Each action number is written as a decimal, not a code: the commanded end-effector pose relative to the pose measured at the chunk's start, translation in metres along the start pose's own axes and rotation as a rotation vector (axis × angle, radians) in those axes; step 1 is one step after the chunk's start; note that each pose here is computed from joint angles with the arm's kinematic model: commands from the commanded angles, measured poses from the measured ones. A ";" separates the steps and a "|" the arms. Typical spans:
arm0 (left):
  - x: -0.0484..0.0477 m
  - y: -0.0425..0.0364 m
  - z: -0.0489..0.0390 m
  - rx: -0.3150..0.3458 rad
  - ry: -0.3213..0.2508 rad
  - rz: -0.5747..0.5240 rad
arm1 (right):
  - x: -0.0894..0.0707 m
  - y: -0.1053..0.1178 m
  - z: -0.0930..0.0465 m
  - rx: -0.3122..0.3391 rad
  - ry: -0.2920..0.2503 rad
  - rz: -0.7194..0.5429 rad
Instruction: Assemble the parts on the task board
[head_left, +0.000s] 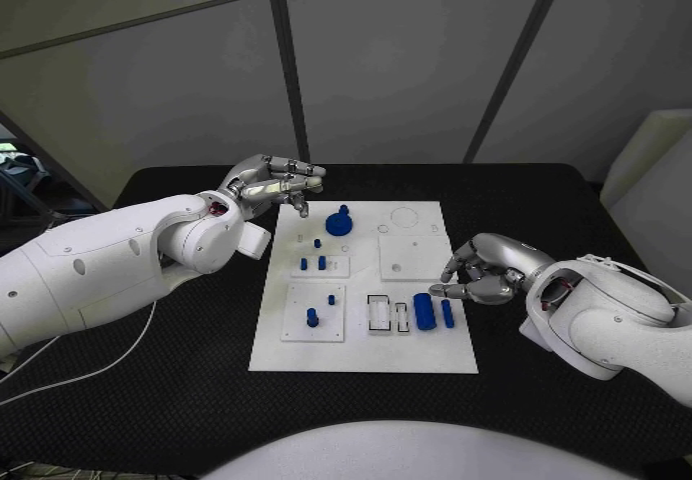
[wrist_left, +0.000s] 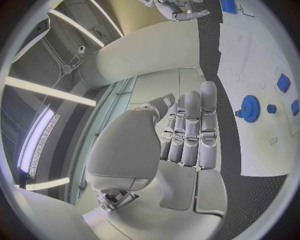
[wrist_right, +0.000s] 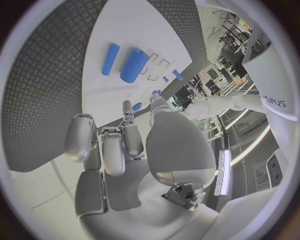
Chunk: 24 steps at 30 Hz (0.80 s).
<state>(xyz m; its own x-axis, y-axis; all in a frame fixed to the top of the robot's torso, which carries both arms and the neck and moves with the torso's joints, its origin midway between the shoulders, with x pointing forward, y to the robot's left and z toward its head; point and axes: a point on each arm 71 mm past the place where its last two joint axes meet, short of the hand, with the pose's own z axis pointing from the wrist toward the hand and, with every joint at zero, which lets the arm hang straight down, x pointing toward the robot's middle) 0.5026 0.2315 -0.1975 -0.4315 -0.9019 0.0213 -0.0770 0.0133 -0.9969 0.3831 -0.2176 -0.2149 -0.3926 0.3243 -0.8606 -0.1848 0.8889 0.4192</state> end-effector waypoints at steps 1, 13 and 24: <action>0.0010 -0.0016 0.0004 0.008 0.001 -0.004 | 0.008 -0.005 0.001 0.081 0.024 -0.043; 0.0005 -0.0018 -0.0001 0.009 0.001 -0.004 | 0.032 -0.002 0.006 0.095 0.066 -0.046; 0.0002 -0.0017 -0.0003 0.008 0.002 -0.004 | 0.046 0.003 0.011 0.082 0.081 -0.044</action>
<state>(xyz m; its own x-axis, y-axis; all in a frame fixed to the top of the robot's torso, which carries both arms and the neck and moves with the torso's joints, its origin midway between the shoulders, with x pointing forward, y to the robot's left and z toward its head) 0.5023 0.2320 -0.1975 -0.4304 -0.9024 0.0207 -0.0769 0.0138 -0.9969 0.3746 -0.1971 -0.2563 -0.4652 0.2724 -0.8423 -0.1236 0.9222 0.3665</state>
